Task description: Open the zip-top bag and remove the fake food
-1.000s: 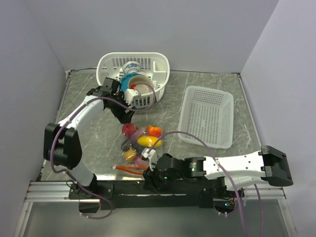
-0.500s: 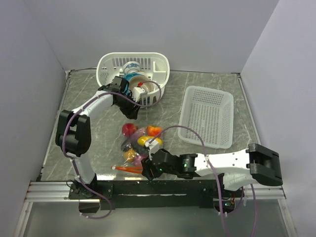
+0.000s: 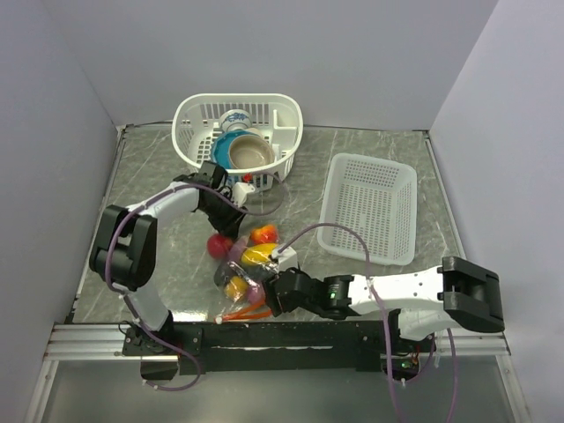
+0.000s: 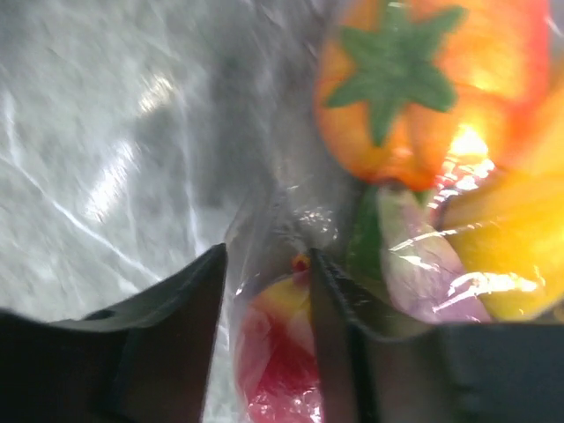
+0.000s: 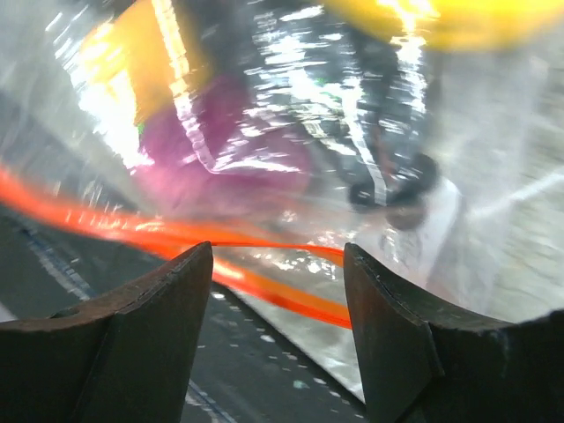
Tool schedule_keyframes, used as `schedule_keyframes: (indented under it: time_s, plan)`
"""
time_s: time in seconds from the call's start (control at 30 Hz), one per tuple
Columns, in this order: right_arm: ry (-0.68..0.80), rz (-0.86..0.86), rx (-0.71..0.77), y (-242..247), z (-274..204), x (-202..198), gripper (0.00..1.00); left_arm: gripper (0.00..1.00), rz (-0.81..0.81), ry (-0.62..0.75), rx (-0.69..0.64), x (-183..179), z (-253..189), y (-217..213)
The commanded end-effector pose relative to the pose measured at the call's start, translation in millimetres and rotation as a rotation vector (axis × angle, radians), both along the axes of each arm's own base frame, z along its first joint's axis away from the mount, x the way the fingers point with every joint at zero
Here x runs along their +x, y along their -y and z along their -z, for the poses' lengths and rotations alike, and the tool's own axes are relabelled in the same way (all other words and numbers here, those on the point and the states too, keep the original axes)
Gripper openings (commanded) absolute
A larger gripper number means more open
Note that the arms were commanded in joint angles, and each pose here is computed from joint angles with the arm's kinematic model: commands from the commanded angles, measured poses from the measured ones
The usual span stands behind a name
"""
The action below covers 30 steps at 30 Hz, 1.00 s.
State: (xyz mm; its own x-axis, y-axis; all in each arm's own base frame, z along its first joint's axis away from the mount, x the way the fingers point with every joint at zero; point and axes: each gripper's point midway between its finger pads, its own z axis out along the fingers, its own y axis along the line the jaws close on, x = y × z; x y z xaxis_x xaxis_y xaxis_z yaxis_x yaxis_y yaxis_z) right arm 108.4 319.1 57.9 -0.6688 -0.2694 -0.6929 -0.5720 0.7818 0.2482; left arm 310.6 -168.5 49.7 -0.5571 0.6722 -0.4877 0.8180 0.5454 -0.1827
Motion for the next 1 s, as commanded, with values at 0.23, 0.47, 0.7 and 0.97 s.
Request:
schedule_keyframes:
  time_s: [0.23, 0.47, 0.7, 0.97]
  plan:
    - [0.113, 0.148, 0.03, 14, -34, 61, 0.68, 0.01, -0.023, 0.134, 0.165, -34, -13, -58]
    - [0.132, 0.143, 0.068, 23, -46, 51, 0.76, 0.01, -0.158, 0.167, 0.233, -24, -12, -116]
    - [0.176, 0.054, 0.118, 23, -57, 19, 1.0, 0.01, -0.243, 0.171, 0.164, -16, -32, -115]
    - [0.149, -0.023, 0.072, 17, -27, -3, 0.92, 0.41, -0.274, 0.104, 0.011, 2, -53, -81]
